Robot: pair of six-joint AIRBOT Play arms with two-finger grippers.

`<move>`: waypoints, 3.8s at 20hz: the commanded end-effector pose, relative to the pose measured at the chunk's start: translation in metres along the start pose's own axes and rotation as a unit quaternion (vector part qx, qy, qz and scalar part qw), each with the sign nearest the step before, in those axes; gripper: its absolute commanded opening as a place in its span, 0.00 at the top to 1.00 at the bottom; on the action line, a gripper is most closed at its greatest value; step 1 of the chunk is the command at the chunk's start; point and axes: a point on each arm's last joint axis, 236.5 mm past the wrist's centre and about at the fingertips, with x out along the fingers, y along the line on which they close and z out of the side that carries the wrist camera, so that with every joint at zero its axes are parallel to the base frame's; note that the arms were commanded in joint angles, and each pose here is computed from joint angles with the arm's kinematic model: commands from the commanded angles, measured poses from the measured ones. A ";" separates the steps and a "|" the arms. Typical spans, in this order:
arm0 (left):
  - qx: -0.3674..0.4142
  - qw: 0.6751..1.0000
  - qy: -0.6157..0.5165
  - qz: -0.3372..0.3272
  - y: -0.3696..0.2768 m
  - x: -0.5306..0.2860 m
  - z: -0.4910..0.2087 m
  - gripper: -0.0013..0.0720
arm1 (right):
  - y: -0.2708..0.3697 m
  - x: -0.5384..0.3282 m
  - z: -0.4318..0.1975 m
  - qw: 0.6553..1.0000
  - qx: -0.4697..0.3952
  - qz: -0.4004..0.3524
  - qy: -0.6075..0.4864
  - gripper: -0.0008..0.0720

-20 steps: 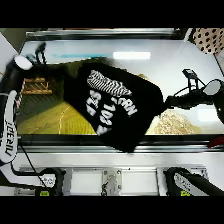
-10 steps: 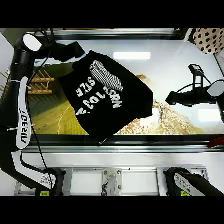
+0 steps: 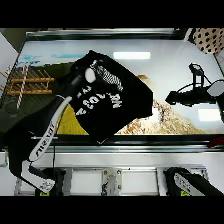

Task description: Fold the clothes and pants, and hang the long-sleeved shirts on hangers.

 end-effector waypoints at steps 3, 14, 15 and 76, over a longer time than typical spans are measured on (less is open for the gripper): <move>0.077 0.996 0.013 0.050 -0.052 0.029 -0.027 0.18 | 0.001 0.000 -0.001 1.000 0.000 0.001 0.001 0.17; 0.047 0.984 0.145 0.095 -0.043 0.066 -0.089 0.18 | 0.001 0.000 -0.002 1.000 -0.001 0.001 0.004 0.17; 0.052 0.983 0.147 0.095 -0.046 0.065 -0.091 0.18 | 0.001 0.000 -0.002 1.000 -0.001 0.001 0.003 0.17; 0.167 0.809 -0.533 -0.185 -0.193 -0.527 0.053 0.96 | 0.212 -0.394 0.103 0.859 -0.163 0.122 -0.471 0.96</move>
